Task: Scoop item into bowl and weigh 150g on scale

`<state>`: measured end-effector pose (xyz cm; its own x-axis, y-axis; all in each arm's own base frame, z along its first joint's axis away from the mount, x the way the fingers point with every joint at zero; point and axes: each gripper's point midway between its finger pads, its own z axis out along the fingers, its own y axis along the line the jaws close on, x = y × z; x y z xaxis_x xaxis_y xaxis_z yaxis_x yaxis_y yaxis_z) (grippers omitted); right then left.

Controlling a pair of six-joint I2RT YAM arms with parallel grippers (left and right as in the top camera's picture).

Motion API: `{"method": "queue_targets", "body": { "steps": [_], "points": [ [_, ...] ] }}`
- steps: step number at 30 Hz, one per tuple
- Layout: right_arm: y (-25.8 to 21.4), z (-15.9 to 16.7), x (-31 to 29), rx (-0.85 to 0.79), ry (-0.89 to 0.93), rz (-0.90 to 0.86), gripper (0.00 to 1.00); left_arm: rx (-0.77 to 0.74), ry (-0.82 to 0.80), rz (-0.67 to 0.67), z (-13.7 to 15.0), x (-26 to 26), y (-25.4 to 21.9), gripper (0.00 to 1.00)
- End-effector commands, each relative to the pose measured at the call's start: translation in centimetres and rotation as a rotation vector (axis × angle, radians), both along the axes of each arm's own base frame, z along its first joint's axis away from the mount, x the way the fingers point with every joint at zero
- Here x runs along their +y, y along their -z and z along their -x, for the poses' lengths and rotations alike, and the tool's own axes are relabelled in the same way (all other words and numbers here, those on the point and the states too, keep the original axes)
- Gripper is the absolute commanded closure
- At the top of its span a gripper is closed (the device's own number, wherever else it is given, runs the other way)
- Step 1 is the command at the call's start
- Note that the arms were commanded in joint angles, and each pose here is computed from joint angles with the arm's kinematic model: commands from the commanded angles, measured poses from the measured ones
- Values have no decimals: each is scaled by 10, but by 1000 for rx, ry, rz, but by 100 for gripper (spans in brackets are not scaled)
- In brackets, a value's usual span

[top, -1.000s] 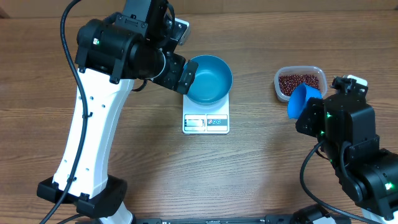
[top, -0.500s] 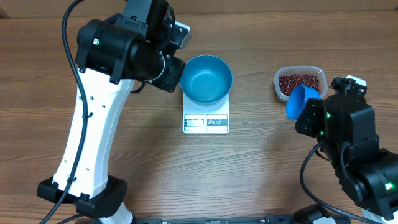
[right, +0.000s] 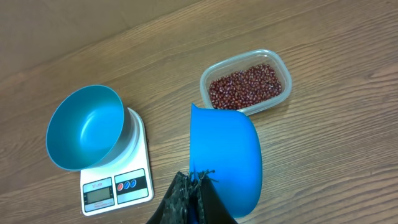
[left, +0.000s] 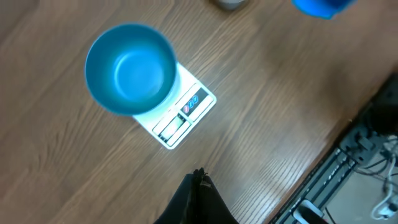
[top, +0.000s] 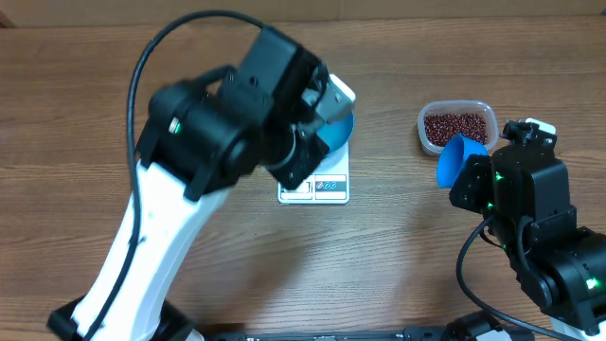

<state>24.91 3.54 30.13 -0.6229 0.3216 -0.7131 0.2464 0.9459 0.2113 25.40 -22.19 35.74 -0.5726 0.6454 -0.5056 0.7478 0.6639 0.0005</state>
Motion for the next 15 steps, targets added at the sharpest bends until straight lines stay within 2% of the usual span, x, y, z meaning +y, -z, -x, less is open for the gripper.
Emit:
{"method": "queue_targets", "body": {
  "steps": [1,8,15],
  "points": [
    [-8,-2,-1,-21,3,-4,96,-43,50,-52,10,-6,2,95],
    [-1,-7,1,7,3,6,96,-26,46,-162,3,-32,61,96],
    [9,-14,4,49,3,20,96,-35,0,-118,-5,-38,124,95]
  ]
}}
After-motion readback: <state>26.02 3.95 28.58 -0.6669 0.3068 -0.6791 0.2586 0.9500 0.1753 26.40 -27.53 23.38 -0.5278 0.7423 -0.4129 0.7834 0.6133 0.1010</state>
